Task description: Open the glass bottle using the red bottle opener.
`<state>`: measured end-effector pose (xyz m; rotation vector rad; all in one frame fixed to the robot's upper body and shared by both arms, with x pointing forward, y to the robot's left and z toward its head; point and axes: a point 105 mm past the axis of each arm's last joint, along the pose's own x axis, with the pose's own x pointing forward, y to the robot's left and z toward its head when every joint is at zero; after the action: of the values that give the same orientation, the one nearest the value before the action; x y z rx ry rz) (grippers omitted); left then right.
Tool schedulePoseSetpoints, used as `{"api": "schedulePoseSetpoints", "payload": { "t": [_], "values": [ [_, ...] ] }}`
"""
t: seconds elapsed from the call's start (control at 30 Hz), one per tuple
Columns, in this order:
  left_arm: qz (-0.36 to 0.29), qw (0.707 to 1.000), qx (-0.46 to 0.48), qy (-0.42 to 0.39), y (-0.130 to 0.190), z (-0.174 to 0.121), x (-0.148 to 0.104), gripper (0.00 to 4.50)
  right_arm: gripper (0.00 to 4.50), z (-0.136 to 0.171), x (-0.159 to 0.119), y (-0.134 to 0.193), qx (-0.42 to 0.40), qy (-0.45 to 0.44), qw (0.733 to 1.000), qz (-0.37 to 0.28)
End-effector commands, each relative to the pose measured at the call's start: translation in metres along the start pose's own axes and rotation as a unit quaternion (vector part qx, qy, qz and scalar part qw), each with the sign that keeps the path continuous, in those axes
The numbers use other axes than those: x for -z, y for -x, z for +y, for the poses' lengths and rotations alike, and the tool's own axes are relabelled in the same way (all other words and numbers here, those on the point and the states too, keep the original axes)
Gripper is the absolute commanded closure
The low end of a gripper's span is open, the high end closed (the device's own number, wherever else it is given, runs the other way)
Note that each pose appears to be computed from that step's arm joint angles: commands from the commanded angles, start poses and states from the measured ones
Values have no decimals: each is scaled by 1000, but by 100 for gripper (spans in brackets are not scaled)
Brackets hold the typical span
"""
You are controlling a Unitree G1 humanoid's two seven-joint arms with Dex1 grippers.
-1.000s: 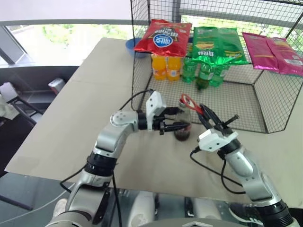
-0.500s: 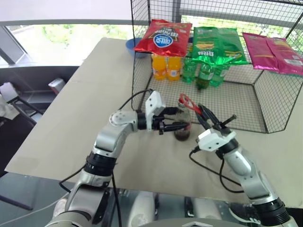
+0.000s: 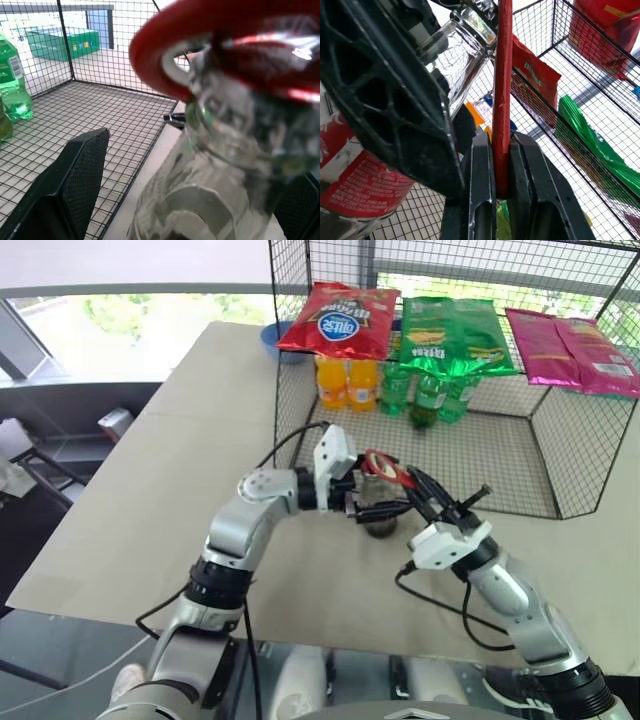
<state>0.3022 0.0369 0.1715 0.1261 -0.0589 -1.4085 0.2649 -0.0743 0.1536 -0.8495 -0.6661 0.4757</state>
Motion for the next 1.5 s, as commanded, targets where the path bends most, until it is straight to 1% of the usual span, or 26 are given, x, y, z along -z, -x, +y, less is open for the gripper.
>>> {"api": "schedulePoseSetpoints", "payload": {
  "t": [0.03, 0.47, 0.8, 1.07, 1.13, 1.17, 1.27, 1.3, 1.5],
  "values": [
    [-18, 1000, 0, -25, 5, -3, -16, 2, 450, 15, 20, 9, -48, 14, 998, 48],
    [-4, 999, -22, -27, 11, 5, -13, 2, 450, -3, 40, 18, -35, 48, 995, 82],
    [5, 999, -24, -23, 15, 5, -9, 2, 450, -6, 44, 20, -31, 51, 994, 89],
    [8, 1000, -7, -18, 13, 0, -6, 2, 450, -6, 43, 18, -30, 51, 994, 86],
    [8, 1000, -4, -15, 12, -2, -5, 53, 450, -7, 43, 18, -29, 51, 995, 85],
    [8, 1000, -4, -15, 12, -2, -5, 66, 450, -6, 43, 18, -30, 51, 995, 85],
    [8, 1000, -2, -15, 11, -2, -4, 214, 450, -5, 41, 17, -32, 52, 995, 81],
    [8, 1000, 0, -14, 11, -3, -3, 227, 450, -5, 40, 17, -33, 53, 995, 79],
    [8, 1000, 1, -16, 11, -3, -2, 225, 450, -7, 37, 16, -28, 52, 995, 76]
  ]
}}
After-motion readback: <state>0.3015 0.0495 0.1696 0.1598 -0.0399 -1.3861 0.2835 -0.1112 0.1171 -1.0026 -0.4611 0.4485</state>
